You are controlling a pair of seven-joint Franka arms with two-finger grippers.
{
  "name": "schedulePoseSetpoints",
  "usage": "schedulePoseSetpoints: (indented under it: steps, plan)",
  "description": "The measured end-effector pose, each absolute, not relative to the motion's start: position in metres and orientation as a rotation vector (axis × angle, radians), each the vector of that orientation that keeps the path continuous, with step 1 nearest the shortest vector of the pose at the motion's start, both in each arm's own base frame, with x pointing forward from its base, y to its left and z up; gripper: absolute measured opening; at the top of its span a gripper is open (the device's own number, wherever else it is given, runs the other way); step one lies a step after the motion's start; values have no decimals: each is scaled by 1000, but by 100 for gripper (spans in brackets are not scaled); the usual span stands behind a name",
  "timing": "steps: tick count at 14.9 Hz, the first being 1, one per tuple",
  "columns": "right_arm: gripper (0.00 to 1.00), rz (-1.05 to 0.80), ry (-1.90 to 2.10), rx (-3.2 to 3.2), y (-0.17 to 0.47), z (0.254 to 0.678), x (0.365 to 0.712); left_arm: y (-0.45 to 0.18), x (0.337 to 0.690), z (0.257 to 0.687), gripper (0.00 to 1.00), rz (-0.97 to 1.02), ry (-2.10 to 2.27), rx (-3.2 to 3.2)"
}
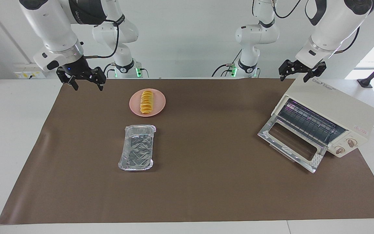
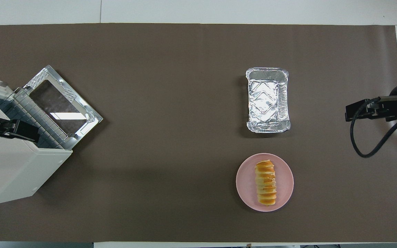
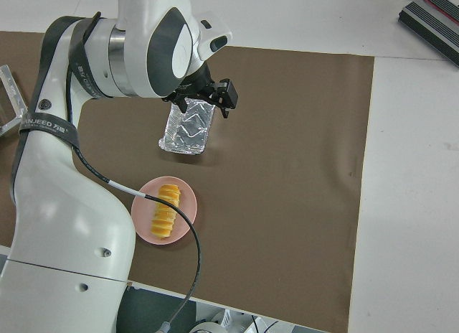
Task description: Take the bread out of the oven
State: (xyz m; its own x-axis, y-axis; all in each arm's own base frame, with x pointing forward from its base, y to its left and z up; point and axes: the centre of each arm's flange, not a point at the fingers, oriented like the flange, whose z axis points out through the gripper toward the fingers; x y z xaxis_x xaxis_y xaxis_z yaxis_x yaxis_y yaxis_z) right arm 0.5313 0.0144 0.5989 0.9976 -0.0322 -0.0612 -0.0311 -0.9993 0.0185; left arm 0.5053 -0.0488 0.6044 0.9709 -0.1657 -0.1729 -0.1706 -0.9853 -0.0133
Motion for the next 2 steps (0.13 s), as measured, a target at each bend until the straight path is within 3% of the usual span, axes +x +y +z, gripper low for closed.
schedulePoseSetpoints:
  steps: [2]
  plan:
    - [100, -94, -51, 3122, 14, 600, 531, -49, 505, 604, 100, 267, 264, -3091]
